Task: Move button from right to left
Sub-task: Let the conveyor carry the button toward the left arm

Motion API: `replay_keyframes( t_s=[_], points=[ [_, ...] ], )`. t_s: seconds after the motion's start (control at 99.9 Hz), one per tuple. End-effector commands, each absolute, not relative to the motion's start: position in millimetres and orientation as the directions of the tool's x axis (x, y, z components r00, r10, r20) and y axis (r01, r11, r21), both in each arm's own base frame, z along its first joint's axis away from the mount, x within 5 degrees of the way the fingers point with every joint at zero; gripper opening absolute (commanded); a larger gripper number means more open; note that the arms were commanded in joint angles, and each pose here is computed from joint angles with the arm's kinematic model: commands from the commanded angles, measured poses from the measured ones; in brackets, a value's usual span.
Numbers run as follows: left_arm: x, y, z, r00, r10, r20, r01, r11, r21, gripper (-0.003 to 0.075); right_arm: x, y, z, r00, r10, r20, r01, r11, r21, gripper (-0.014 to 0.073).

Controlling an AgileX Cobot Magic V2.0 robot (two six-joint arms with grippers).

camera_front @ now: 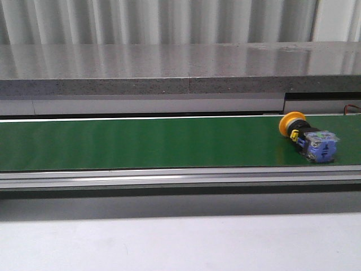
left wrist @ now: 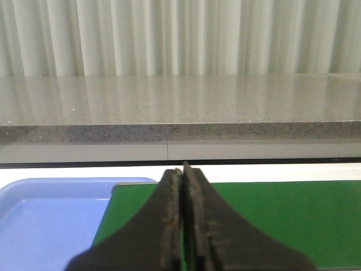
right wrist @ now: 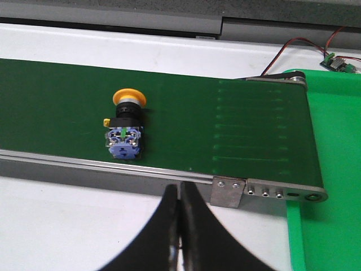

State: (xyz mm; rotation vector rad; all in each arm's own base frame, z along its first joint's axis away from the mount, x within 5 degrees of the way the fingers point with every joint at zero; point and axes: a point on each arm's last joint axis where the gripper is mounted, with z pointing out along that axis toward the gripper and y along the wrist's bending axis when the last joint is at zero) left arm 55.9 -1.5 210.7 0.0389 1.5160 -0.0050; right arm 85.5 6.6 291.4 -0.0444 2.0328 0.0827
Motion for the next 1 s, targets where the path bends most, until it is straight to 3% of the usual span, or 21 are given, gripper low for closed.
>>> replay_keyframes(
  t_s=[0.0,0.24,0.451,0.611,0.781,0.991],
  points=[
    [53.4,-2.1,211.9,0.148,0.002,-0.989,0.035,0.999,0.008,-0.002,88.0,5.1,306.4,-0.36,0.005,-0.933,-0.054,0.998,0.026,-0.0067],
    [52.0,-2.5,219.0,0.207,0.0,-0.978,0.04,0.999,0.009,-0.002,88.0,5.1,306.4,-0.36,0.005,-0.933,-0.054,0.998,0.026,-0.0067],
    [44.7,-1.2,261.2,0.21,-0.015,-0.978,0.032,0.999,-0.009,-0.002,88.0,5.1,306.4,-0.36,0.005,-0.933,-0.054,0.998,0.026,-0.0067],
    [48.3,-1.1,306.3,-0.016,-0.07,-0.997,0.026,0.997,-0.071,-0.002,88.0,5.1,306.4,-0.36,0.005,-0.933,-0.054,0.998,0.026,-0.0067],
    [63.3,-1.7,347.9,-0.313,-0.07,-0.947,0.003,0.997,-0.075,-0.002,88.0,5.1,306.3,-0.361,0.005,-0.933,-0.055,0.998,0.026,-0.0067],
    [92.4,-2.6,358.7,-0.487,-0.065,-0.871,-0.011,0.998,-0.068,-0.002,88.0,5.1,306.3,-0.361,0.005,-0.933,-0.055,0.998,0.026,-0.0067]
  ],
)
